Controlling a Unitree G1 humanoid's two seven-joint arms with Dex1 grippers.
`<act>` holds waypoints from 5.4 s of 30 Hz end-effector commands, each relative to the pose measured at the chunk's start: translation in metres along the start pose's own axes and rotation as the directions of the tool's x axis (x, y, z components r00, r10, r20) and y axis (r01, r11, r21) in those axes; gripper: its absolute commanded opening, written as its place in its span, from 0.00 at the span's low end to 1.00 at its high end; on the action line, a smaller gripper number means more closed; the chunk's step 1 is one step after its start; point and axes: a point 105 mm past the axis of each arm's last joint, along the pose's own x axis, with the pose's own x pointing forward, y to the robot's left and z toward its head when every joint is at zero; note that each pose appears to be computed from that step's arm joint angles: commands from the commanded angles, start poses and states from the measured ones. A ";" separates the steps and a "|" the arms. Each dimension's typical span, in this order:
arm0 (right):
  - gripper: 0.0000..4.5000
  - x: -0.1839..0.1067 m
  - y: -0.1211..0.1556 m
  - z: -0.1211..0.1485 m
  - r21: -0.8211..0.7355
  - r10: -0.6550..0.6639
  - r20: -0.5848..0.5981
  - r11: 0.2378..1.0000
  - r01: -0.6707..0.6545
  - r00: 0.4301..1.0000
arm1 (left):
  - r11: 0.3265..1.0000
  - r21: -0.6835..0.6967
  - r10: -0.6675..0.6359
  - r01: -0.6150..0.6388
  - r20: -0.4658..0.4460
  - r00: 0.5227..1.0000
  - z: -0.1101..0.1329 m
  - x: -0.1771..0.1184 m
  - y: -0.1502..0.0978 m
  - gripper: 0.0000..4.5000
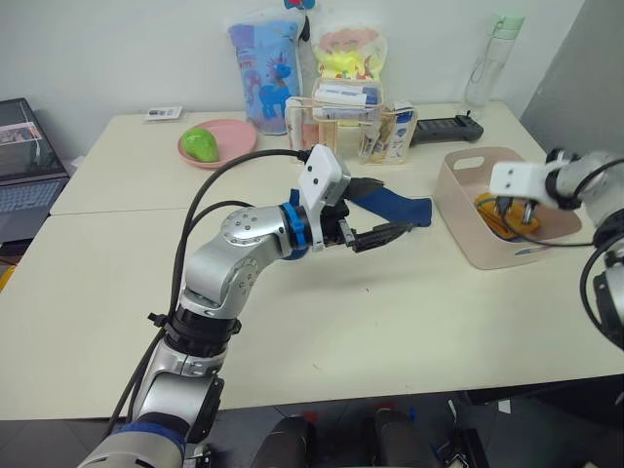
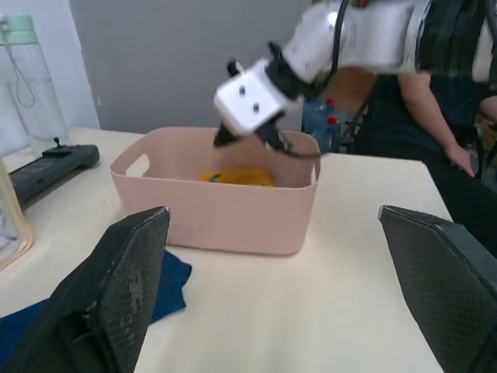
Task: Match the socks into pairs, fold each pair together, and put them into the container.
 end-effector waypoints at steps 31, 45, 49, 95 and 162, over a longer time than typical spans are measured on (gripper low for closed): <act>1.00 -0.068 0.209 0.125 0.755 -0.236 0.485 0.599 -0.268 0.842 | 0.693 -0.002 0.693 -0.721 -0.277 0.666 -0.129 -0.203 -0.014 1.00; 1.00 -0.072 0.207 0.147 0.731 -0.268 0.572 0.595 -0.333 0.775 | 0.725 0.010 0.672 -0.688 -0.225 0.705 -0.125 -0.186 -0.015 1.00; 1.00 -0.074 0.195 0.158 0.699 -0.260 0.628 0.602 -0.385 0.734 | 0.763 0.015 0.638 -0.647 -0.185 0.748 -0.116 -0.160 -0.003 1.00; 1.00 -0.069 0.161 0.173 0.657 -0.234 0.676 0.622 -0.427 0.699 | 0.982 0.142 0.161 -0.122 -0.301 0.940 -0.134 -0.077 -0.004 0.01; 0.64 0.002 0.166 0.222 0.281 0.158 0.868 0.625 -0.729 0.471 | 0.854 -0.127 0.393 -0.505 -0.481 0.784 -0.160 -0.197 -0.025 0.66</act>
